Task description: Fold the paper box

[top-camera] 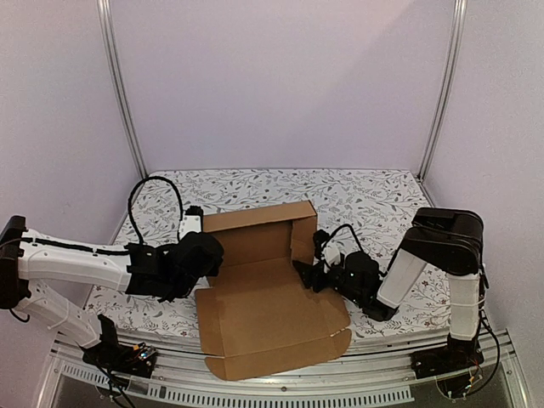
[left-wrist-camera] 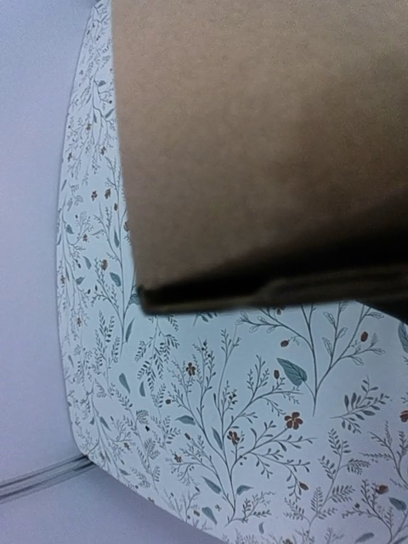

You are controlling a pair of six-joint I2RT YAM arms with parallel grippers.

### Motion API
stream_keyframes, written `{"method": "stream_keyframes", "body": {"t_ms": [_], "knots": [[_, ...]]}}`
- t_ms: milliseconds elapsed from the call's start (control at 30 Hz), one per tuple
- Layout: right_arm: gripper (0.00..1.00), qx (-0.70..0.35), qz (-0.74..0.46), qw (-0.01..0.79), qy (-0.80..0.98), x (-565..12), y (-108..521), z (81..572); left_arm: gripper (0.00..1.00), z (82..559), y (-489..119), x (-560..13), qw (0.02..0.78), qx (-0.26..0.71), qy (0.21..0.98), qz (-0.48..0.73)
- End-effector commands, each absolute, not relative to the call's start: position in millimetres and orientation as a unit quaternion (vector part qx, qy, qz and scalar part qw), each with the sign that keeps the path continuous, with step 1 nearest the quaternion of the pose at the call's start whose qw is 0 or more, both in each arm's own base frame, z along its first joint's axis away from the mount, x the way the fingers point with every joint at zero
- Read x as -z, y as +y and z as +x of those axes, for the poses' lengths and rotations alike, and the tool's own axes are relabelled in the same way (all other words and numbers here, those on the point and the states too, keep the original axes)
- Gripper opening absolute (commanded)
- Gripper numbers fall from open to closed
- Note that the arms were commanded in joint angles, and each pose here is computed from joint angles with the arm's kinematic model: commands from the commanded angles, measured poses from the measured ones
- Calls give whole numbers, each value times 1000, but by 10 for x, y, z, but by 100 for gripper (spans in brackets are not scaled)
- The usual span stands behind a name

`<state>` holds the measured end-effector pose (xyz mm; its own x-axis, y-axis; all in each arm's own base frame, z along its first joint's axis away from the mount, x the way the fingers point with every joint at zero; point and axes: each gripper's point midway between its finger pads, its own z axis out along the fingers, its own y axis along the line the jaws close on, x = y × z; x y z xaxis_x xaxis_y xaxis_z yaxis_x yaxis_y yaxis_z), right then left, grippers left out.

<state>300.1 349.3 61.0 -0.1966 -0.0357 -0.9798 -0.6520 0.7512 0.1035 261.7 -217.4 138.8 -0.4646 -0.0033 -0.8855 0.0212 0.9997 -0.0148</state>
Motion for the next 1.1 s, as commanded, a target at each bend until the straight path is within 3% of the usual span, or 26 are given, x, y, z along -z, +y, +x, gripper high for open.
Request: {"method": "stream_keyframes", "body": {"t_ms": [0,133,200,267,433,500,967,1067], "knots": [[43,-235,-198,620,722,-666,3409,3192,0,2432,-2451,-1277,483,55,872,57],[4,-222,-189,624,725,-646,3361,3227,0,2424,-2457,-1270,481,58,873,56],[0,-220,-189,625,725,-650,3354,3231,0,2424,-2455,-1265,481,57,873,57],[7,-220,-188,626,725,-657,3352,3230,0,2429,-2453,-1266,482,55,873,57],[46,-222,-179,629,723,-716,3339,3239,0,2439,-2468,-1275,483,52,872,60],[53,-222,-175,636,718,-798,3336,3251,0,2438,-2474,-1265,481,51,873,61],[60,-195,-148,693,678,-1408,3192,3316,0,2427,-2419,-1257,478,42,876,55],[56,-192,-146,700,672,-1496,3184,3325,0,2426,-2418,-1259,478,43,876,54]]}}
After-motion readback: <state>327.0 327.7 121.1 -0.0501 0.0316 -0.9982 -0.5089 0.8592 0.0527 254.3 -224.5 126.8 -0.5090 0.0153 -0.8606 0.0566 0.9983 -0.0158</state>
